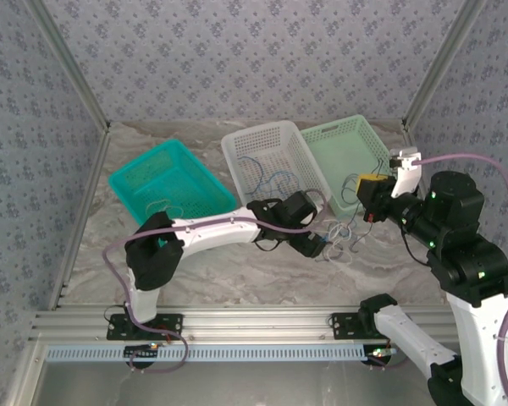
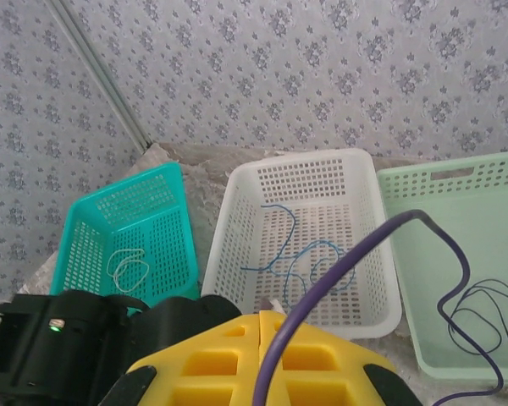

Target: Untangle the cables

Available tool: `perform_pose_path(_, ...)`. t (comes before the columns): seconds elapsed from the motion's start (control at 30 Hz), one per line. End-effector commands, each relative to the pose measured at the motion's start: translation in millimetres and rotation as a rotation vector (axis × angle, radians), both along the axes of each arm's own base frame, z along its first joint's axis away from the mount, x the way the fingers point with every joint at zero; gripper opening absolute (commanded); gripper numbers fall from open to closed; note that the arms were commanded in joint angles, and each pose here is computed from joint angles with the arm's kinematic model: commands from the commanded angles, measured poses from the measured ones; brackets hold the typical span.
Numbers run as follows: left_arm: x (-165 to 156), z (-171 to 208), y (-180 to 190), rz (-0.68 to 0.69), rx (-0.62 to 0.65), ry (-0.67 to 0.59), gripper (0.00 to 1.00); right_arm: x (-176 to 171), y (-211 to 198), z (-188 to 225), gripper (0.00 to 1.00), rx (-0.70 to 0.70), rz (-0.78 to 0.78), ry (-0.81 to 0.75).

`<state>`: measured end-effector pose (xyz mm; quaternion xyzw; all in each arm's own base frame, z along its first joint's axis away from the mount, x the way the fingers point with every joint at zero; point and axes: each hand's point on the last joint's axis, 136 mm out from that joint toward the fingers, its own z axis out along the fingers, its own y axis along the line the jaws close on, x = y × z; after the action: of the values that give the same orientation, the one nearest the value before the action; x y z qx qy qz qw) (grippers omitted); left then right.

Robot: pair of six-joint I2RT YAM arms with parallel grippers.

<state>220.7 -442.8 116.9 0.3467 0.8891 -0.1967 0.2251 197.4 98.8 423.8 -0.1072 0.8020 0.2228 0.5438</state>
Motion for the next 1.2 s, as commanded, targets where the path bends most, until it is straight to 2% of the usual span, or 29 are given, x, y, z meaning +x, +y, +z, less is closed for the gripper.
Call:
perform_pose_path(0.0,19,30,32,0.114,0.106,-0.122,0.99,-8,1,14,0.0,0.037,0.014,-0.05)
perform_pose_path(0.23,36,43,81,0.223,0.277,-0.26,1.0,-5,4,4,0.0,0.034,0.026,-0.018)
perform_pose_path(0.37,38,59,94,0.242,0.257,-0.316,0.99,-4,4,2,0.0,0.032,0.027,-0.011)
perform_pose_path(0.47,35,82,89,0.214,0.137,-0.363,0.99,-2,5,-2,0.0,0.029,0.031,0.001)
perform_pose_path(0.6,25,126,75,0.138,-0.101,-0.421,0.99,8,1,-12,0.0,0.029,-0.017,0.03)
perform_pose_path(0.67,16,150,65,0.103,-0.231,-0.42,0.99,15,-4,-15,0.0,0.026,-0.058,0.031)
perform_pose_path(0.73,-2,173,47,0.003,-0.386,-0.393,0.99,20,-4,-18,0.0,0.04,-0.071,0.037)
perform_pose_path(0.83,-18,202,32,-0.08,-0.552,-0.393,0.99,24,-2,-24,0.0,0.06,-0.078,0.049)
perform_pose_path(1.07,-39,232,0,-0.223,-0.746,-0.358,0.99,29,-3,-28,0.0,0.085,-0.1,0.059)
perform_pose_path(1.17,-43,230,-16,-0.267,-0.742,-0.356,0.99,29,-2,-26,0.0,0.098,-0.1,0.054)
